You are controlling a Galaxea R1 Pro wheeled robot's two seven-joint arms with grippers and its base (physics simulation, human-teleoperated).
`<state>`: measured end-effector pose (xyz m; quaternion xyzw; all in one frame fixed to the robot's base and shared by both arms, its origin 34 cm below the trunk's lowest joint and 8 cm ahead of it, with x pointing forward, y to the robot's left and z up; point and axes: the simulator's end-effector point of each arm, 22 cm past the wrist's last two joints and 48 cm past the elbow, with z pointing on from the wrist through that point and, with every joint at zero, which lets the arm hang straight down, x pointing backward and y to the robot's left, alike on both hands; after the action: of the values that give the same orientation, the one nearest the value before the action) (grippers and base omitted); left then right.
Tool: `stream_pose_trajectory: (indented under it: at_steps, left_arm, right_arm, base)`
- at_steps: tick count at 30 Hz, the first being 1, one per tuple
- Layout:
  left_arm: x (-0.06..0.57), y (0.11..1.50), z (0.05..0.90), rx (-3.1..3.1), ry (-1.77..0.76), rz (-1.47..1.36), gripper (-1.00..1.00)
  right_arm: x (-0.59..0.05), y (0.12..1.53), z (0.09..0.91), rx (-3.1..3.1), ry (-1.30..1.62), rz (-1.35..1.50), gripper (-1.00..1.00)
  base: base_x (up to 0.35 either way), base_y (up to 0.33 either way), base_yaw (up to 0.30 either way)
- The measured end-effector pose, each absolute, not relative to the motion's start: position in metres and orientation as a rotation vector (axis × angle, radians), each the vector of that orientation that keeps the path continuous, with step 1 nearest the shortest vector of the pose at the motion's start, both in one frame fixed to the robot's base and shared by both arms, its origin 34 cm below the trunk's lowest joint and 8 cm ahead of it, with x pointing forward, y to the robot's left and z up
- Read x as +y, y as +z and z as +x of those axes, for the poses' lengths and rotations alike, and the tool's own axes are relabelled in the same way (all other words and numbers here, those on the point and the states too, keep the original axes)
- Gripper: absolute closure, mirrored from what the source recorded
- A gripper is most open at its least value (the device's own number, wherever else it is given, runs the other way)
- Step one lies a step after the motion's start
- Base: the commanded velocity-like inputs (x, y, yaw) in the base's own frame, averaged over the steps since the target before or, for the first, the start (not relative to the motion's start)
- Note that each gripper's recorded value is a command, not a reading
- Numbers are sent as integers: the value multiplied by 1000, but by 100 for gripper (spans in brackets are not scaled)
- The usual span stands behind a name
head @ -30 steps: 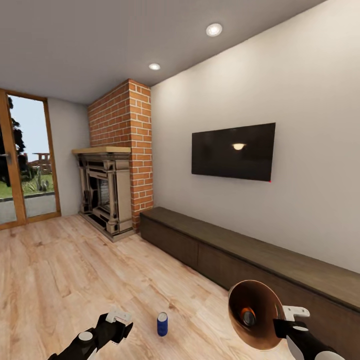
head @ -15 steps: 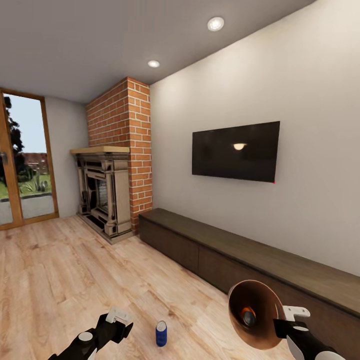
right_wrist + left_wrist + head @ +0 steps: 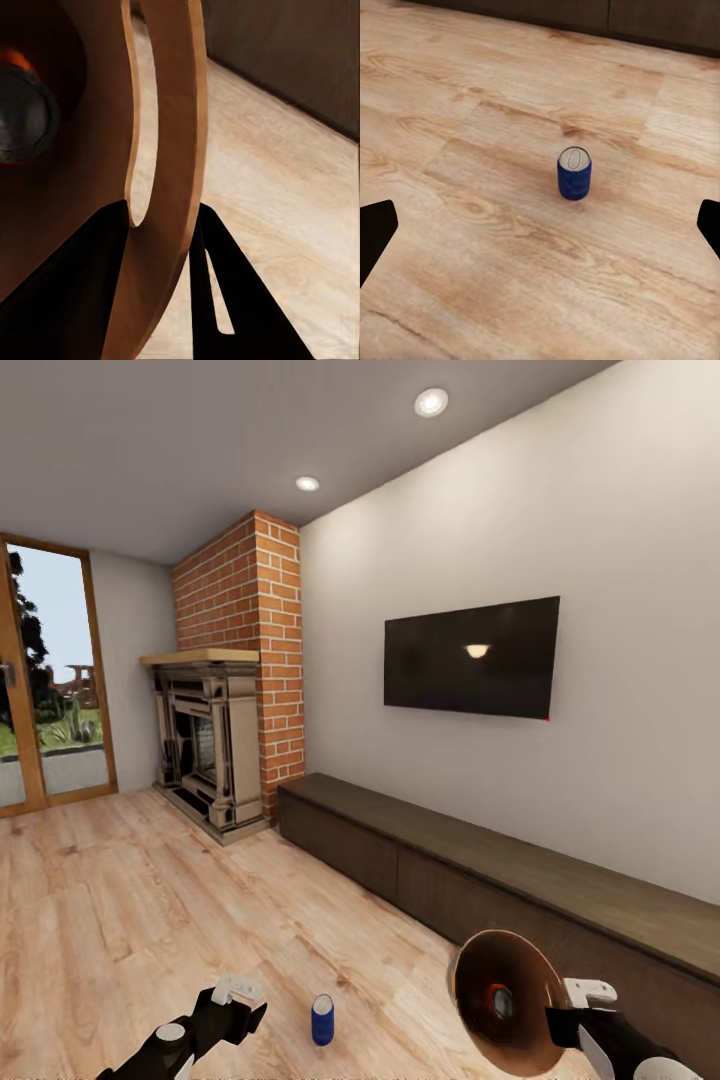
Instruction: Put the three can of soda from the living room inside the tash can in the kitchen.
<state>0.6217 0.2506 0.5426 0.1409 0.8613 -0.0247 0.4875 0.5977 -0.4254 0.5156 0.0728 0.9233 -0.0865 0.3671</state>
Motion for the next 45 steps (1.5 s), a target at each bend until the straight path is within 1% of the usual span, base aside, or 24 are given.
stream_pose_trajectory:
  at_steps: [6,13,21,30,39,45]
  left_arm:
    - [251,530,619,2095,-60,341,-100]
    - [251,515,616,2095,-60,341,-100]
    - [251,497,612,2096,-60,341,-100]
    - [250,477,607,2096,-61,342,-100]
    - [248,470,605,2096,-64,343,-100]
    - [238,460,599,2152,-80,346,-100]
  right_arm:
    - [-422,507,584,2553,-199,203,100]
    - [-440,565,606,2608,-217,282,100]
    - [-447,627,627,2644,-274,290,100]
    - [-449,645,636,2630,-262,308,100]
    - [-452,633,630,2657,-230,309,100]
    - [-452,632,629,2661,-232,306,100]
  base:
    - [0,0,0]
    - [0,0,0]
    - [0,0,0]
    - [0,0,0]
    - [1,0,0]
    - [195,0,0]
